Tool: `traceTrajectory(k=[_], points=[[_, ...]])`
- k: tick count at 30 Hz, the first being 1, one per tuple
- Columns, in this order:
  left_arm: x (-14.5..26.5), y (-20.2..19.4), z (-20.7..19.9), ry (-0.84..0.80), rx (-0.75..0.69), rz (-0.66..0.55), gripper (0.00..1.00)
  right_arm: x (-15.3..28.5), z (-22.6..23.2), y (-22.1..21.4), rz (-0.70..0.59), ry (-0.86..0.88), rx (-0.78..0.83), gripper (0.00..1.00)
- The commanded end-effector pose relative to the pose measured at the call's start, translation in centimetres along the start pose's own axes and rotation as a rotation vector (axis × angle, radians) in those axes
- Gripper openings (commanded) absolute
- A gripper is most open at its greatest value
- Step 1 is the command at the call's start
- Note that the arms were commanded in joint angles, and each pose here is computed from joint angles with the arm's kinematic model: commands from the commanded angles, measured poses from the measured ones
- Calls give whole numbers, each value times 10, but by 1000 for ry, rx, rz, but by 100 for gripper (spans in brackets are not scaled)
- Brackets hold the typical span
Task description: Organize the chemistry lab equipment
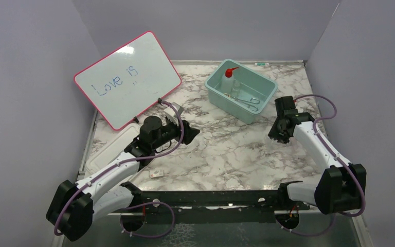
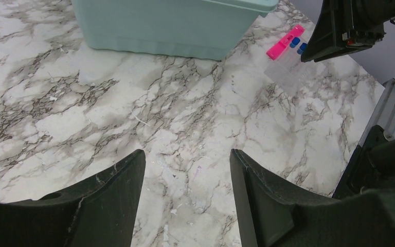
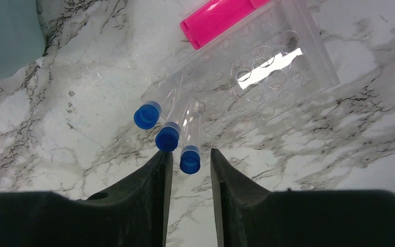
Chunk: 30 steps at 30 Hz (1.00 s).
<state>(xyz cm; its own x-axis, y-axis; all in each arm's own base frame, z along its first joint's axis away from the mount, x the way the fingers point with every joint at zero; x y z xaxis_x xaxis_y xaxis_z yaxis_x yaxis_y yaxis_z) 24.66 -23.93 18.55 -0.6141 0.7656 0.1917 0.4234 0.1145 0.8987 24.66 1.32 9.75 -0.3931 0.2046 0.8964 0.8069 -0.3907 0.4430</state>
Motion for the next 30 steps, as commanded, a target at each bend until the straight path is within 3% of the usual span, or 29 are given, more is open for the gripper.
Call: traceTrajectory(k=[1, 10, 17, 22, 26, 30], points=[[-3, 19, -8, -25, -20, -44, 64, 6, -1, 10, -28, 3, -3, 38], [-2, 27, 5, 67, 9, -70, 64, 51, 14, 42, -113, 114, 40, 42], [18, 43, 60, 468, 101, -118, 66, 88, 58, 53, -171, 297, 88, 43], [48, 27, 97, 752, 186, -80, 66, 112, 127, 24, -199, 427, 238, 43], [66, 12, 113, 878, 288, -47, 65, 110, 182, -11, -198, 511, 377, 43], [84, 36, 121, 951, 315, -128, 65, 100, 246, -49, -184, 624, 532, 44]])
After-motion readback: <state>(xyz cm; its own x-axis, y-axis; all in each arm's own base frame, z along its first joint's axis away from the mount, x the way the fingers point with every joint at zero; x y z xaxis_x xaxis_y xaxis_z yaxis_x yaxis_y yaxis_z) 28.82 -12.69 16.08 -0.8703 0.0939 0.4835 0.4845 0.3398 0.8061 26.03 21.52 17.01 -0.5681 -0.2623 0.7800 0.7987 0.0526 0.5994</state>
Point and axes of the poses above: each gripper's point midway between its finger pads, its own x axis back along the fingers, its own z axis along the line the jaws close on, y = z × x, the point moved 1 cm from there along x, back along the fingers, and after that the axes turned 5 degrees about x, right-handed, at the moved point
